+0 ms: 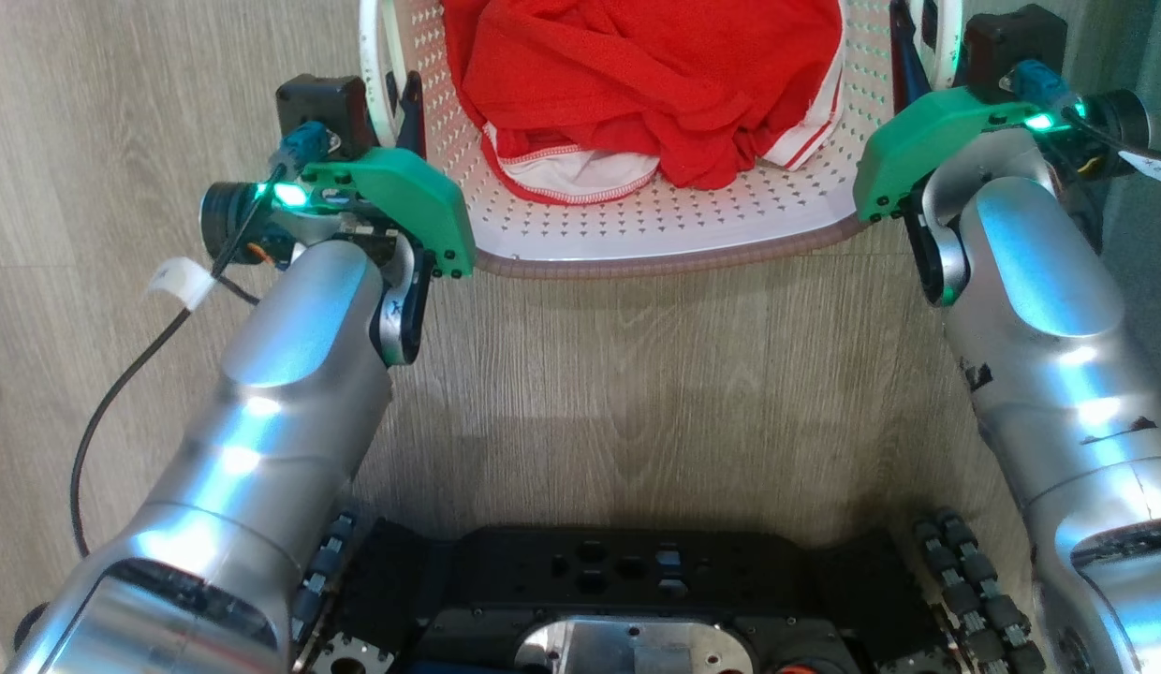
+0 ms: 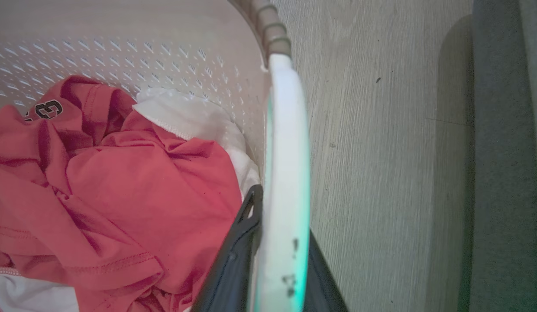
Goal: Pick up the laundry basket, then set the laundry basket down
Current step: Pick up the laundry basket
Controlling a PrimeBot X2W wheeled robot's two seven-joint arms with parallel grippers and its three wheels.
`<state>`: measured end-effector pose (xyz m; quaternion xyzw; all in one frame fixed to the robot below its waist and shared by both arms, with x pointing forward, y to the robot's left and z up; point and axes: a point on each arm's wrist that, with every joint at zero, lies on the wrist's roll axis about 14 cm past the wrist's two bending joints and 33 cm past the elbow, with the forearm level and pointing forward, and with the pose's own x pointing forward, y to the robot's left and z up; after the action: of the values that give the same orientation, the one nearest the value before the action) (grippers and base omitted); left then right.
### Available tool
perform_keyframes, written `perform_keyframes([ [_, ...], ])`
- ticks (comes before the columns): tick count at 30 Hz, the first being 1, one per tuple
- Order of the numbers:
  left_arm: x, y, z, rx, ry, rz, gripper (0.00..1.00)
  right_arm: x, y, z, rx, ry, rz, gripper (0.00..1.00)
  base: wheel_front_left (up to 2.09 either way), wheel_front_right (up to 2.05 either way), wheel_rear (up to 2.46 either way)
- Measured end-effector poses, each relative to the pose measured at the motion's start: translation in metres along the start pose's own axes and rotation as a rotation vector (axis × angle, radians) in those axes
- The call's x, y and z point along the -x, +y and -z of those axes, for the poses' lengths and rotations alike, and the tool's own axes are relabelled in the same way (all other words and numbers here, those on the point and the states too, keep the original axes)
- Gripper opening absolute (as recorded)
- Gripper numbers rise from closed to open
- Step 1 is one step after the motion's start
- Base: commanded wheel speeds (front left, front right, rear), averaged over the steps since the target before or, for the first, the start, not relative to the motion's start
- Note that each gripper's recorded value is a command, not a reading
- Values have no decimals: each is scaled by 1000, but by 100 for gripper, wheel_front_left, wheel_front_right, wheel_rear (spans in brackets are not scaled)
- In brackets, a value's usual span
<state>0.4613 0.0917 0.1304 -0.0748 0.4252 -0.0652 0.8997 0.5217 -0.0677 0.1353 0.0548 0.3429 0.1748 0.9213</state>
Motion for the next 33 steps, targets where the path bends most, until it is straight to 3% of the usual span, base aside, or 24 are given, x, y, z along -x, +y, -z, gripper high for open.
perform_keyframes([
  [19,15,-6,-17,-32,-24,6,0,16,1,-17,-29,1,14,0,0,0,0],
  [33,65,-20,-7,-56,21,37,0,70,14,-16,-86,69,33,0,0,0,0],
])
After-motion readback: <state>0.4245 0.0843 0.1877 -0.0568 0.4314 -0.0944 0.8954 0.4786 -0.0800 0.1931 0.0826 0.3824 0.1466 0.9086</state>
